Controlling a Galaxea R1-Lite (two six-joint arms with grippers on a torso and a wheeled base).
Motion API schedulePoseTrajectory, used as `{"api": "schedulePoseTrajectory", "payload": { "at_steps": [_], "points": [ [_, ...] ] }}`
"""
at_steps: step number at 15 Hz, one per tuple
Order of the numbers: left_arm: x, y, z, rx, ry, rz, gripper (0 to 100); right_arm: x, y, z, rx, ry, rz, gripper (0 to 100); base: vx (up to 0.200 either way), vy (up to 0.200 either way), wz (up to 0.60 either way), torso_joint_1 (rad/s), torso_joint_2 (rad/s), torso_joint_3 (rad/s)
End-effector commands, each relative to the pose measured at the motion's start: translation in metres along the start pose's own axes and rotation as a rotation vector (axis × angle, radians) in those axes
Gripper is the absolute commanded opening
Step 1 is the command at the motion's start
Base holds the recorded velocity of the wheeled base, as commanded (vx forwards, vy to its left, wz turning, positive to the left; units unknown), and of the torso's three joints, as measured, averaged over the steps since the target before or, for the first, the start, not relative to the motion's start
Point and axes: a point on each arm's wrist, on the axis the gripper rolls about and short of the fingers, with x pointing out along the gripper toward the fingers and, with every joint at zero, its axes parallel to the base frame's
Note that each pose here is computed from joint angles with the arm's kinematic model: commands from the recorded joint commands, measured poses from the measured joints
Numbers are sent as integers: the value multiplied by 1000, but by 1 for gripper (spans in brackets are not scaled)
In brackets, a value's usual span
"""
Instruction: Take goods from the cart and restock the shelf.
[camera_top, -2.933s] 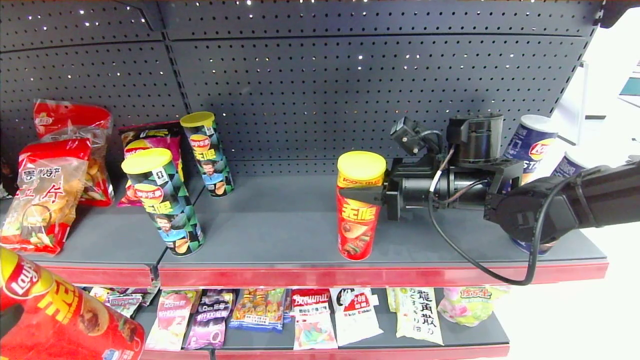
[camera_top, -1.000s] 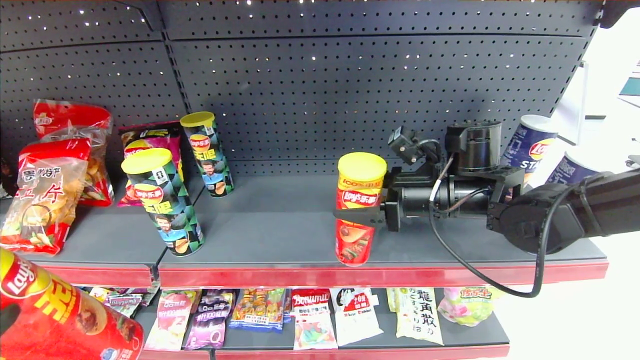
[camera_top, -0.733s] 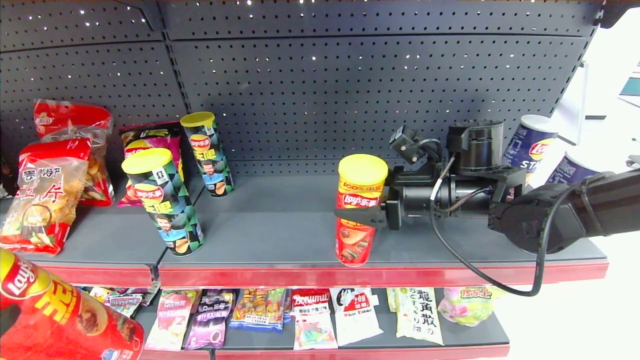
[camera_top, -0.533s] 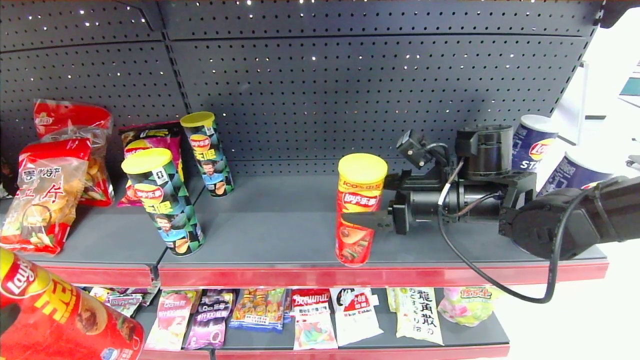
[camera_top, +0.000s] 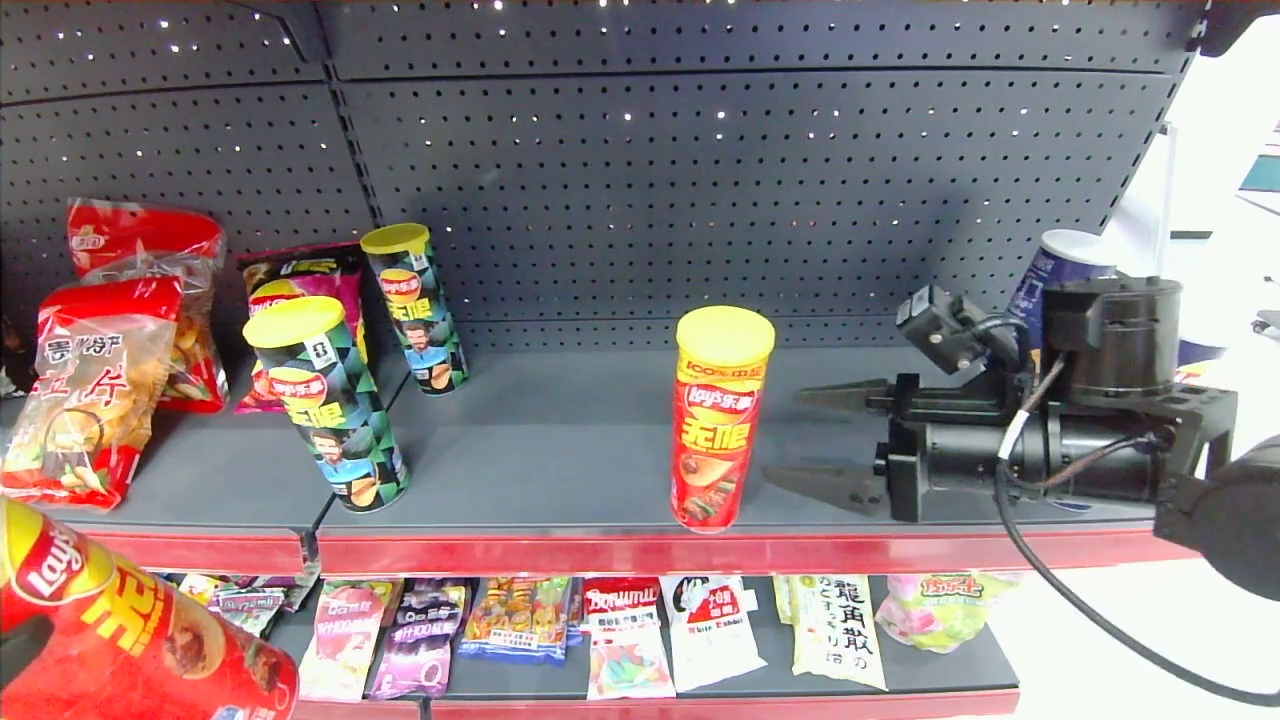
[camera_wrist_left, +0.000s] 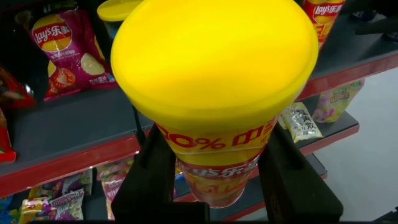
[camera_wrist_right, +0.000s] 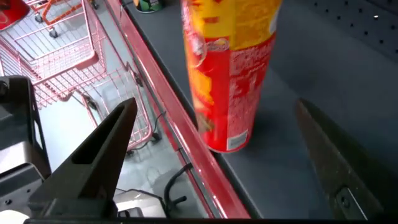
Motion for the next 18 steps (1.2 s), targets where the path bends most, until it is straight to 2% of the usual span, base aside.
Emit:
{"api": "schedulePoseTrajectory", "payload": {
  "at_steps": [1, 3, 4, 6, 7, 8, 9, 10, 12, 14, 16, 18],
  "points": [
    [0, 0, 1, 0, -3, 1, 0, -42, 29, 6, -42, -44, -62, 100, 0, 0, 0, 0, 0, 0],
    [-1, 0, 1, -5, -7, 10, 0, -76, 55, -1, -69, -68, -135, 100, 0, 0, 0, 0, 0, 0],
    [-2, 0, 2, -24, -10, 22, 0, -104, 74, -10, -87, -94, -229, 100, 0, 0, 0, 0, 0, 0],
    [-2, 1, 2, -27, -13, 52, 0, -143, 100, -22, -114, -159, -460, 100, 0, 0, 0, 0, 0, 0],
    [-2, 1, 2, -28, -11, 56, 0, -152, 106, -25, -116, -173, -516, 100, 0, 0, 0, 0, 0, 0],
    [-2, 1, 2, -34, -9, 73, 0, -175, 122, -33, -116, -203, -648, 100, 0, 0, 0, 0, 0, 0],
    [-2, 2, 2, -36, -7, 93, 0, -191, 133, -40, -102, -191, -721, 100, 0, 0, 0, 0, 0, 0],
    [0, 3, 2, -38, 1, 120, 0, -219, 153, -48, -76, -149, -821, 100, 0, 0, 0, 0, 0, 0],
    [2, 4, 2, -37, 11, 136, 0, -252, 184, -60, -16, -68, -889, 100, 0, 0, 0, 0, 0, 0],
    [2, 4, 1, -36, 15, 133, 0, -261, 206, -84, 105, -12, -984, 100, 0, 0, 0, 0, 0, 0],
    [4, 4, 0, -37, 26, 128, 0, -253, 211, -111, 158, 14, -1053, 100, 0, 0, 0, 0, 0, 0],
    [4, 4, -1, -32, 30, 121, 0, -248, 204, -112, 145, -20, -1092, 100, 0, 0, 0, 0, 0, 0]
  ]
}}
